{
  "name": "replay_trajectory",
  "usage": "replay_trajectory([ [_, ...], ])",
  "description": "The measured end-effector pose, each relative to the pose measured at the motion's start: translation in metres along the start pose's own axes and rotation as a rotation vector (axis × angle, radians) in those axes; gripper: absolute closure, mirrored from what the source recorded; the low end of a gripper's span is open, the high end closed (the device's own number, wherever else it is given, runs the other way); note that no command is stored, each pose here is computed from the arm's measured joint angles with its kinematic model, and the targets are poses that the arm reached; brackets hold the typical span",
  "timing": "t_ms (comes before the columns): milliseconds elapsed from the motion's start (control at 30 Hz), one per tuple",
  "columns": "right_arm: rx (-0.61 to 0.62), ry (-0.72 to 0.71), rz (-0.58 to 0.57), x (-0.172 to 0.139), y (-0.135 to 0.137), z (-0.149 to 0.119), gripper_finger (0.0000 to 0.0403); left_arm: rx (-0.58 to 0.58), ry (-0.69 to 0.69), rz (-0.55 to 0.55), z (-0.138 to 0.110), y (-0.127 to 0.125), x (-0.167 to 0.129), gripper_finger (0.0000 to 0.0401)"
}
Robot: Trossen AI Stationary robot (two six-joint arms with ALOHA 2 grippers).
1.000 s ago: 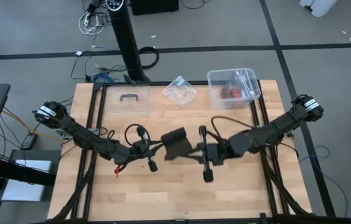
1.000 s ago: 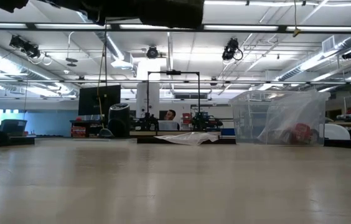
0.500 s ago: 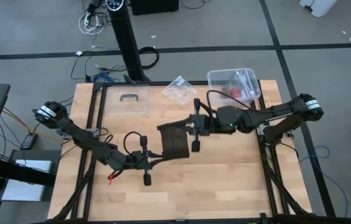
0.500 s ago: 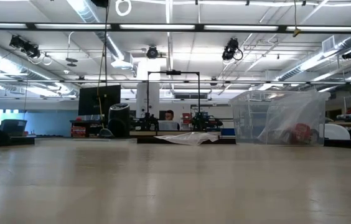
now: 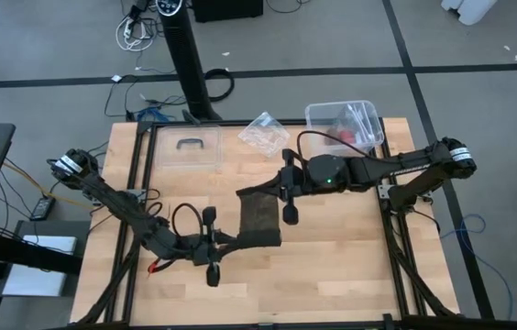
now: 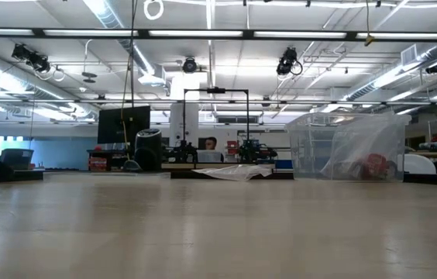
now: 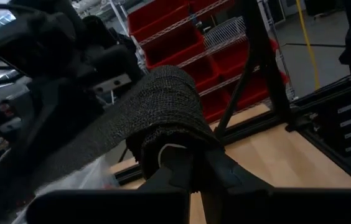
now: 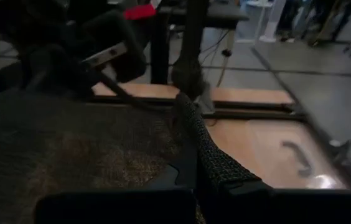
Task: Roll bandage
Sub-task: Roll the black bandage
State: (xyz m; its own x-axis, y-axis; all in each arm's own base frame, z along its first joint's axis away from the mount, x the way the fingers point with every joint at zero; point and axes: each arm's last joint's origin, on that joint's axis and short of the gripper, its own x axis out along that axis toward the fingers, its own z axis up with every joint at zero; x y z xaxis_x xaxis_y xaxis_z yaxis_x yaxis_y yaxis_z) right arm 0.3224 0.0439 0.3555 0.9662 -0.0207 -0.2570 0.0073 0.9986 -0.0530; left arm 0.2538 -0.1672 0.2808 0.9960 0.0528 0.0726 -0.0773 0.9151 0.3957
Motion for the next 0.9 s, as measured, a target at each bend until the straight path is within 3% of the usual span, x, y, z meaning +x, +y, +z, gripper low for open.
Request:
replay_trajectory([
  [167, 0.009, 0.044, 0.013, 0.000, 0.002, -0.004, 0.0357, -0.008, -0.004, 0.002, 0.002, 0.000, 0.001, 0.0383],
  [600, -0.005, 0.032, 0.035, -0.005, 0.008, -0.002, 0.0172, -0.039, 0.015, -0.012, 0.000, -0.002, 0.000, 0.0383],
  [767, -0.051, 0.008, 0.035, -0.018, 0.005, 0.005, 0.0138, -0.047, 0.004, -0.018, 0.002, -0.003, -0.002, 0.0383],
  [900, -0.080, 0.080, 0.008, -0.043, 0.000, 0.006, 0.0130, -0.054, 0.002, -0.014, 0.003, -0.005, -0.004, 0.0383],
])
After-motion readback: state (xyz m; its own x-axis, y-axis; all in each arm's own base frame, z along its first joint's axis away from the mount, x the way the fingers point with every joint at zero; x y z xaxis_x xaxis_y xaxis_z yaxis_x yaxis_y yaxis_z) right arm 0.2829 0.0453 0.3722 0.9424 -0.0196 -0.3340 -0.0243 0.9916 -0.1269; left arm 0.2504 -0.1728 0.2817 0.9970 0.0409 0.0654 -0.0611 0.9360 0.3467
